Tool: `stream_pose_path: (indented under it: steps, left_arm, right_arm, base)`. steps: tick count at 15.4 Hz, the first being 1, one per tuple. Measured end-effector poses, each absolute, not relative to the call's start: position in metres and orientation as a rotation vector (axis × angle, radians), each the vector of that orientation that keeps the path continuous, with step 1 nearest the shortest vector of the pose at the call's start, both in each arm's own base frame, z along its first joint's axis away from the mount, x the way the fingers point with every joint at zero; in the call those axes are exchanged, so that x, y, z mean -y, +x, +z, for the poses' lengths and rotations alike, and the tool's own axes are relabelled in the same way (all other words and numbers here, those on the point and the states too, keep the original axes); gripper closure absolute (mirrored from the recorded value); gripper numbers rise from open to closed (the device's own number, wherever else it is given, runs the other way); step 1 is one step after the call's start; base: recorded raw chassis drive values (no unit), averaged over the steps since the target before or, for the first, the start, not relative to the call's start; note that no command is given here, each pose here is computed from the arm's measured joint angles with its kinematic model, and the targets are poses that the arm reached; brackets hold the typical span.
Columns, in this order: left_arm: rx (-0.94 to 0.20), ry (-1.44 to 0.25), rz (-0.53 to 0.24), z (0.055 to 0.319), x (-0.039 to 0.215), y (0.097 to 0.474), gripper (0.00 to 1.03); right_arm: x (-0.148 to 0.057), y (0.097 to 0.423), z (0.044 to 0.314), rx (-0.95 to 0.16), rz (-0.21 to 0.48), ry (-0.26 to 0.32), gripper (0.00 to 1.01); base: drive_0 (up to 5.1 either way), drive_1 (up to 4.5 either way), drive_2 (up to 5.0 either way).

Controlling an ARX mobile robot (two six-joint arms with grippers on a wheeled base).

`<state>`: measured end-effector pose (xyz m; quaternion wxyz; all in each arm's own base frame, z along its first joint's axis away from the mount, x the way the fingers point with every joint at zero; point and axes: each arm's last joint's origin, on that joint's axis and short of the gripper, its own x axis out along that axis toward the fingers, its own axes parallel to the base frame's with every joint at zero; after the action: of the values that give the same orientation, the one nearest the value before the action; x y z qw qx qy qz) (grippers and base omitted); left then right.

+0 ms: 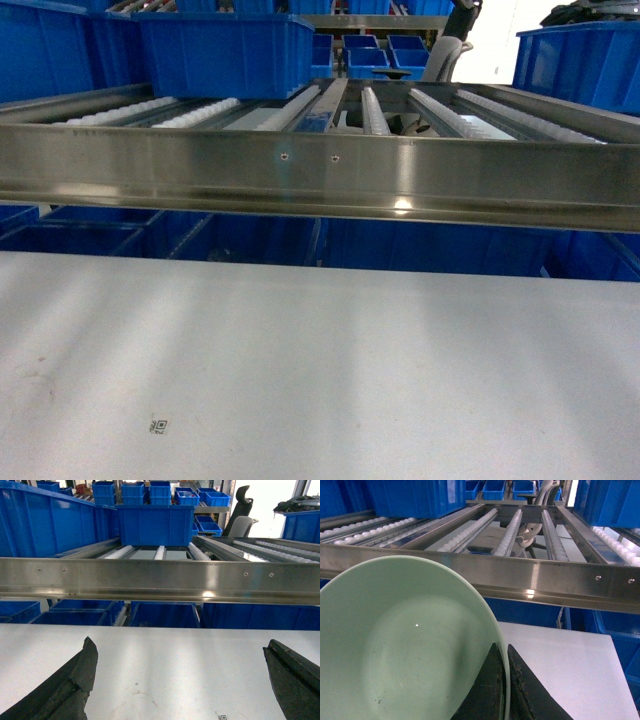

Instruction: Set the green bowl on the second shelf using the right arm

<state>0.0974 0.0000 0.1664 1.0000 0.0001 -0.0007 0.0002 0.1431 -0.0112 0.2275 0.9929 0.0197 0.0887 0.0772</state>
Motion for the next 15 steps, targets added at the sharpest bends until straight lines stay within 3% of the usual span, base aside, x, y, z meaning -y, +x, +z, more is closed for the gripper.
stream_pose_path:
  steps: [4, 15]
  left_arm:
    - [0.001, 0.000, 0.000, 0.1664, 0.0000, 0.0974, 0.05]
    - [0.001, 0.000, 0.000, 0.1664, 0.0000, 0.0974, 0.05]
  right_arm:
    - [0.0106, 0.1431, 0.2232, -0.194, 0.156, 0.043, 0.99]
    - [0.0107, 0.1431, 0.2232, -0.194, 0.153, 0.044, 0.99]
  base:
    - [0.0, 0.00, 0.0]
    - [-4.8, 2.60, 2.6]
